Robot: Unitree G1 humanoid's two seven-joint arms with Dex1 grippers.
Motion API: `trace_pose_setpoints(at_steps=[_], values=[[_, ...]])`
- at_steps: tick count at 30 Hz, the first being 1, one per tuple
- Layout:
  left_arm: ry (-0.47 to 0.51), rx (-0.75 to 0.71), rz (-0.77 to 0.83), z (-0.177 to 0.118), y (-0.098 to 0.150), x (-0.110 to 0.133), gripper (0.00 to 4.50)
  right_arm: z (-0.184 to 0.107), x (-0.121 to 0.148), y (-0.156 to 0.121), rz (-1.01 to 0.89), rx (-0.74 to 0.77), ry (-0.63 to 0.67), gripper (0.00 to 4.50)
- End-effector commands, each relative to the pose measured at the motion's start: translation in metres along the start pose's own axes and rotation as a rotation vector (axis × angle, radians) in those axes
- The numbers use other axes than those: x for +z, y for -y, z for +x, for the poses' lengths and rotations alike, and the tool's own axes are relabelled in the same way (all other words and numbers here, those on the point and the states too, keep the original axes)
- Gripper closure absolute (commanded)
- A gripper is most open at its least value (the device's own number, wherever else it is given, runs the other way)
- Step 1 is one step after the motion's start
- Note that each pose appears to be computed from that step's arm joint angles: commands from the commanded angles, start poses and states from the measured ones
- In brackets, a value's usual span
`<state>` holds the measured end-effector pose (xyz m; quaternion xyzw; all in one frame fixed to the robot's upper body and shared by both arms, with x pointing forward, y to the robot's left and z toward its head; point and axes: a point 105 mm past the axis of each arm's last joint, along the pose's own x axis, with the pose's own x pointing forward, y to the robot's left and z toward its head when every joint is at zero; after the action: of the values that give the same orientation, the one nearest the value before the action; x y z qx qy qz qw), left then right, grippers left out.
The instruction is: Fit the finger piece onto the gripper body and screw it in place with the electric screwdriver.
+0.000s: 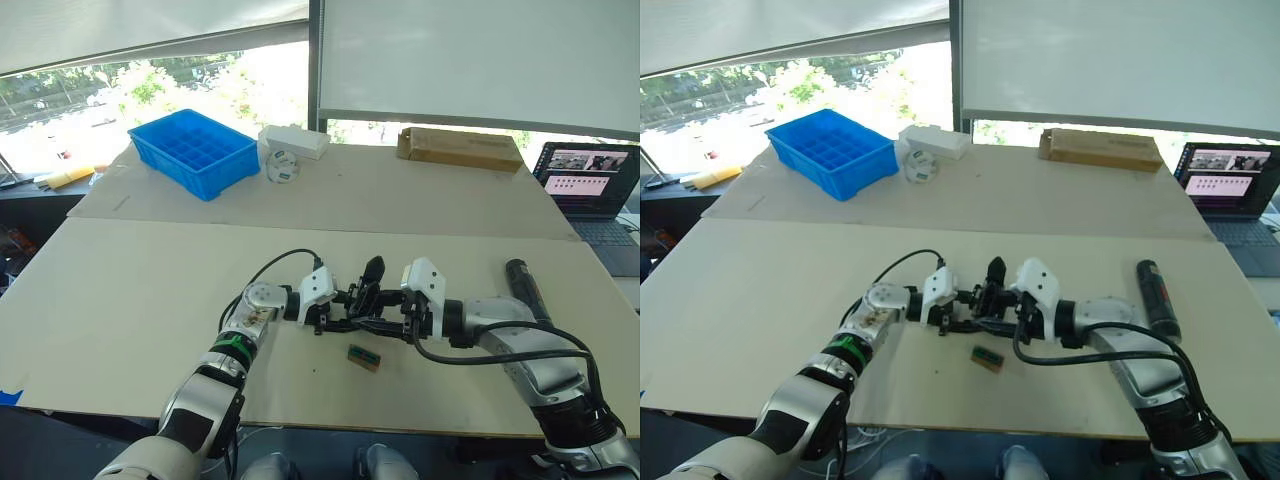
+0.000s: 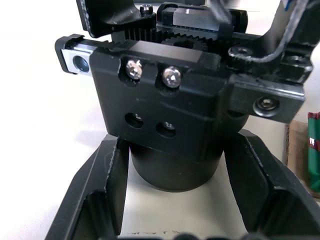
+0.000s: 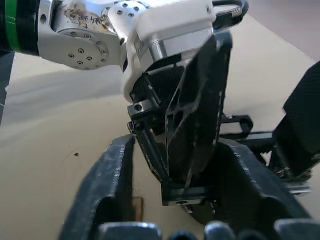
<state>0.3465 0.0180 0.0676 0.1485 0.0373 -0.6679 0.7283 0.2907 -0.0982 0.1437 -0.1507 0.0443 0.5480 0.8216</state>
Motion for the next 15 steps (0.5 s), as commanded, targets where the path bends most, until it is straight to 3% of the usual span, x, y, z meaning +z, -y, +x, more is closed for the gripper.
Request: trace_pose_setpoints(at_steps=[1, 2, 8, 13, 15], values=[[-0.059, -0.028, -0.058, 0.000, 0.011, -0.021, 2.22, -0.007, 0.022, 0.006, -0.088, -0.041, 0.105, 0.26], [-0.060, -0.028, -0.058, 0.000, 0.011, -0.021, 2.22, -0.007, 0.025, 0.007, -0.102, -0.047, 0.130, 0.03], [-0.063, -0.014, -0.065, 0.000, 0.011, -0.023, 2.22, -0.010, 0.049, -0.003, -0.137, -0.006, 0.303, 0.03], [-0.048, 0.002, -0.092, -0.002, 0.008, -0.022, 2.22, -0.019, 0.061, -0.005, -0.167, -0.017, 0.357, 0.03], [-0.043, 0.014, -0.091, -0.005, 0.004, -0.019, 1.17, -0.025, 0.063, -0.005, -0.177, -0.025, 0.359, 0.00]])
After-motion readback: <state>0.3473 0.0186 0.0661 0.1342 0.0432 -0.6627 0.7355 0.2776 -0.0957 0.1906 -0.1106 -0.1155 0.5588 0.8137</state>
